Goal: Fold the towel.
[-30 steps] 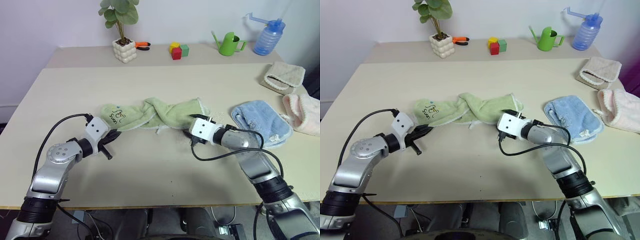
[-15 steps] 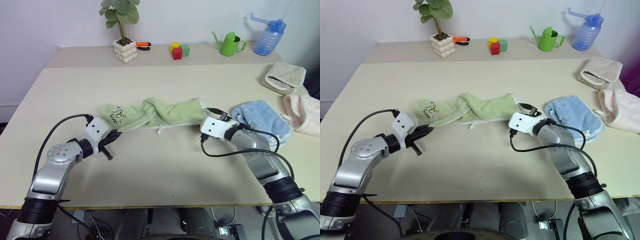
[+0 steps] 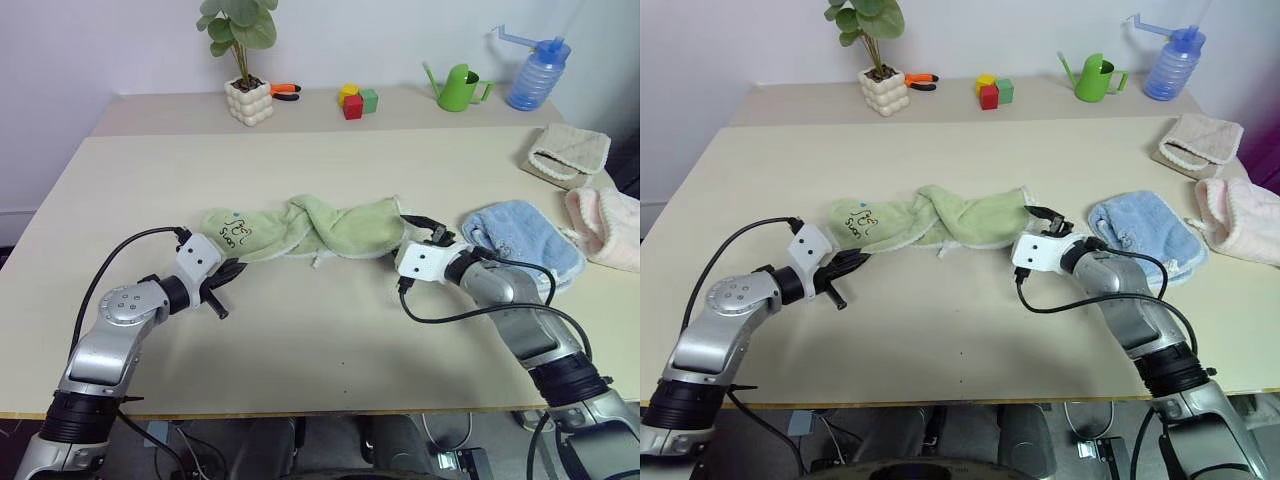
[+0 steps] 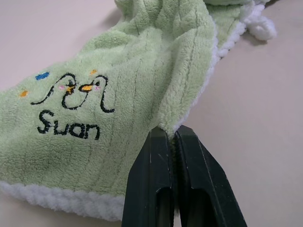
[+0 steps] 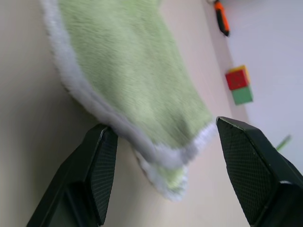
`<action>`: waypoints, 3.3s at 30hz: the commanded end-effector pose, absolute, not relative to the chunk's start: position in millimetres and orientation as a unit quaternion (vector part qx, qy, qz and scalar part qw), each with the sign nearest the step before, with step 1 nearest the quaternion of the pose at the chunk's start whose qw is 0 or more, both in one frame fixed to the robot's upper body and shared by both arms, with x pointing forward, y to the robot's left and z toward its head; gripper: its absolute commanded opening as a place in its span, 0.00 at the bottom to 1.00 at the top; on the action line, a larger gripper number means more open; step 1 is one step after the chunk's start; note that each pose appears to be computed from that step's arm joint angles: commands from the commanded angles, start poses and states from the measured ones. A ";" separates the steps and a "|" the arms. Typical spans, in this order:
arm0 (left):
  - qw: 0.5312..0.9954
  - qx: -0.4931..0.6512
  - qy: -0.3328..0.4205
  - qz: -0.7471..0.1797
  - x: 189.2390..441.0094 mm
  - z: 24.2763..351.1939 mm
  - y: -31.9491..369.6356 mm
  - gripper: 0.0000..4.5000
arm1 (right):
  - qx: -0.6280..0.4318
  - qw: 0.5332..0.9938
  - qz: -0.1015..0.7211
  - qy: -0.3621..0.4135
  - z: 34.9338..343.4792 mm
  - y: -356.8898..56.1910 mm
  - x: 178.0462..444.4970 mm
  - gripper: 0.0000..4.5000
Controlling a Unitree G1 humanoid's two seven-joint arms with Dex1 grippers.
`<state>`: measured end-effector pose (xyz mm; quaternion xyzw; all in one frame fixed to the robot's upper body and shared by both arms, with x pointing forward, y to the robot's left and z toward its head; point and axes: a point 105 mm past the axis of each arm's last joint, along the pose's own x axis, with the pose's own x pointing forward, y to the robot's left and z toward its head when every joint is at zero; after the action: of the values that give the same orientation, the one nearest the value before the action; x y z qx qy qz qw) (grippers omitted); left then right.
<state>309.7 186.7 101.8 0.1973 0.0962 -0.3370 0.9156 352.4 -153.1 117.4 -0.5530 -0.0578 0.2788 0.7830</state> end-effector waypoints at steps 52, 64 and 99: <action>0.922 0.272 0.115 -0.252 275.9 178.6 286.0 0.00 | -0.417 0.805 0.417 0.065 177.8 -210.4 304.6 0.01; 0.923 0.248 0.152 -0.251 278.6 154.9 292.9 0.00 | -0.408 0.813 0.411 0.066 184.1 -210.6 315.0 0.01; 0.989 0.143 0.043 0.006 379.8 150.9 340.9 0.62 | -0.419 0.876 0.238 -0.032 186.9 -207.9 428.4 0.69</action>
<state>380.3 322.0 134.4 0.1671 0.0683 -0.0507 0.9823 423.8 -204.1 161.7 -0.4220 0.0071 0.2742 0.8641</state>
